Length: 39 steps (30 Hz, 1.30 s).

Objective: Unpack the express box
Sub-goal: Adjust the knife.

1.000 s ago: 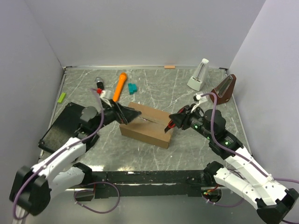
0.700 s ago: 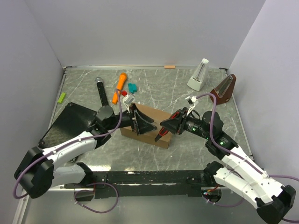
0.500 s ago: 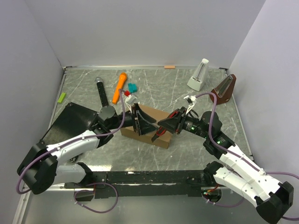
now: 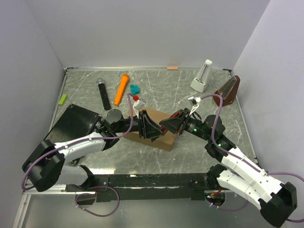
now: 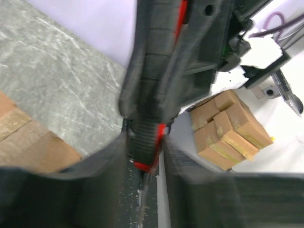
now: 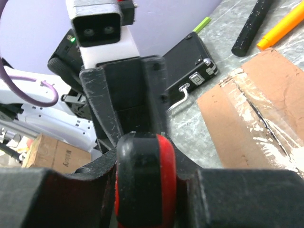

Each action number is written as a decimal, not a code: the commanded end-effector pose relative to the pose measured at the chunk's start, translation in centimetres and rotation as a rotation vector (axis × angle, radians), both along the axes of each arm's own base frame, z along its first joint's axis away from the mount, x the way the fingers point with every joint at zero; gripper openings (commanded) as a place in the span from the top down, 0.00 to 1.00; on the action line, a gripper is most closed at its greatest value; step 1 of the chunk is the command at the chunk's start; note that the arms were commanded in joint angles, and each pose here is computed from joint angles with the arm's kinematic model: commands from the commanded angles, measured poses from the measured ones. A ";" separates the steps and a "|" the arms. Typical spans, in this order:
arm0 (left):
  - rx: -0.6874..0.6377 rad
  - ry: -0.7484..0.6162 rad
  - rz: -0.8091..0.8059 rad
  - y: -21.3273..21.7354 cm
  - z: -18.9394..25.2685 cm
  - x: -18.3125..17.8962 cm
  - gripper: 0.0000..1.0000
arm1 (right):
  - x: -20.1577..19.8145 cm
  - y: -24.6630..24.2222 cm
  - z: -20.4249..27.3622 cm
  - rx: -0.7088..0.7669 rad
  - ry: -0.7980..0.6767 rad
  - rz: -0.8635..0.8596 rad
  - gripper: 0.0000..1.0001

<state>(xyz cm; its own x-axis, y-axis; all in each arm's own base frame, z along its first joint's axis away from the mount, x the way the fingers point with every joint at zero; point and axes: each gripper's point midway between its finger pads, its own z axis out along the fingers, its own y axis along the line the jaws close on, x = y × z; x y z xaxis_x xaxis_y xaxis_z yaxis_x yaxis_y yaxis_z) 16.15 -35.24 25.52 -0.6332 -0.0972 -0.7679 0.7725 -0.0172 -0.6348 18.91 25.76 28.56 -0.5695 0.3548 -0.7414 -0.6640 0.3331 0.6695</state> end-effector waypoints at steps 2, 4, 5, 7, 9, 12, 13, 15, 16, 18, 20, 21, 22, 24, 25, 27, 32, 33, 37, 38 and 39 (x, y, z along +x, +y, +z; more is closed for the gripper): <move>-0.080 -0.097 -0.040 -0.1 2.8 -0.6 0.79 | -0.1 0.0 2.5 0.073 -0.067 -0.005 1.00; -0.078 -0.102 -0.042 -0.1 2.9 -0.7 0.98 | -0.3 0.0 2.3 0.072 -0.069 0.003 1.00; -0.078 -0.112 -0.046 -0.1 3.1 -0.7 0.99 | -0.4 0.1 2.2 0.070 -0.069 0.009 1.00; -0.076 -0.117 -0.051 0.0 3.1 -0.9 0.99 | -0.5 0.2 2.1 0.067 -0.067 0.018 1.00; -0.075 -0.124 -0.055 0.1 3.1 -1.0 0.99 | -0.7 0.3 2.0 0.067 -0.060 0.032 0.93; -0.080 -0.132 -0.070 0.2 3.2 -1.4 0.99 | -0.9 0.5 1.8 0.066 -0.053 0.055 0.85; -0.082 -0.132 -0.076 0.2 3.2 -1.5 0.99 | -0.9 0.5 1.8 0.066 -0.050 0.057 0.81; -0.088 -0.134 -0.091 0.2 3.3 -1.7 0.99 | -1.0 0.6 1.8 0.066 -0.051 0.063 0.75; -0.090 -0.133 -0.099 0.2 3.4 -1.8 0.99 | -1.0 0.7 1.6 0.063 -0.046 0.066 0.72; -0.101 -0.136 -0.116 0.2 3.6 -2.1 0.99 | -1.0 0.9 1.6 0.061 -0.048 0.078 0.68; -0.109 -0.138 -0.136 0.2 3.7 -2.4 0.99 | -1.1 1.0 1.5 0.060 -0.045 0.092 0.65; -0.111 -0.135 -0.143 0.2 3.7 -2.4 0.99 | -1.2 1.1 1.4 0.059 -0.045 0.100 0.65; -0.114 -0.133 -0.155 0.2 3.7 -2.5 0.99 | -1.4 1.3 1.3 0.058 -0.046 0.120 0.65; -0.123 -0.129 -0.176 0.2 3.8 -2.9 0.99 | -1.4 1.6 1.0 0.049 -0.036 0.138 0.84; -0.124 -0.122 -0.179 0.2 3.8 -2.8 0.99 | -1.4 1.7 0.8 0.042 -0.025 0.139 1.00; -0.116 -0.111 -0.173 0.1 3.6 -2.6 0.99 | -0.7 1.5 0.0 0.013 0.020 0.103 1.00; 0.009 -0.094 -0.029 -0.1 2.1 0.1 0.52 | 1.3 -0.9 -1.3 -0.100 0.050 -0.096 1.00; 0.050 -0.084 0.021 0.2 1.6 1.0 0.38 | 2.0 -1.9 -1.5 -0.133 0.049 -0.169 1.00; 0.144 -0.104 0.316 3.2 0.4 5.4 0.12 | 4.4 -6.7 -3.3 -0.293 0.083 -0.452 1.00; 0.163 -0.103 0.435 4.6 0.2 7.1 0.07 | 5.0 -8.1 -3.9 -0.338 0.100 -0.531 1.00; 0.183 -0.108 0.523 6.0 0.1 8.3 0.06 | 5.5 -9.5 -4.9 -0.393 0.135 -0.602 1.00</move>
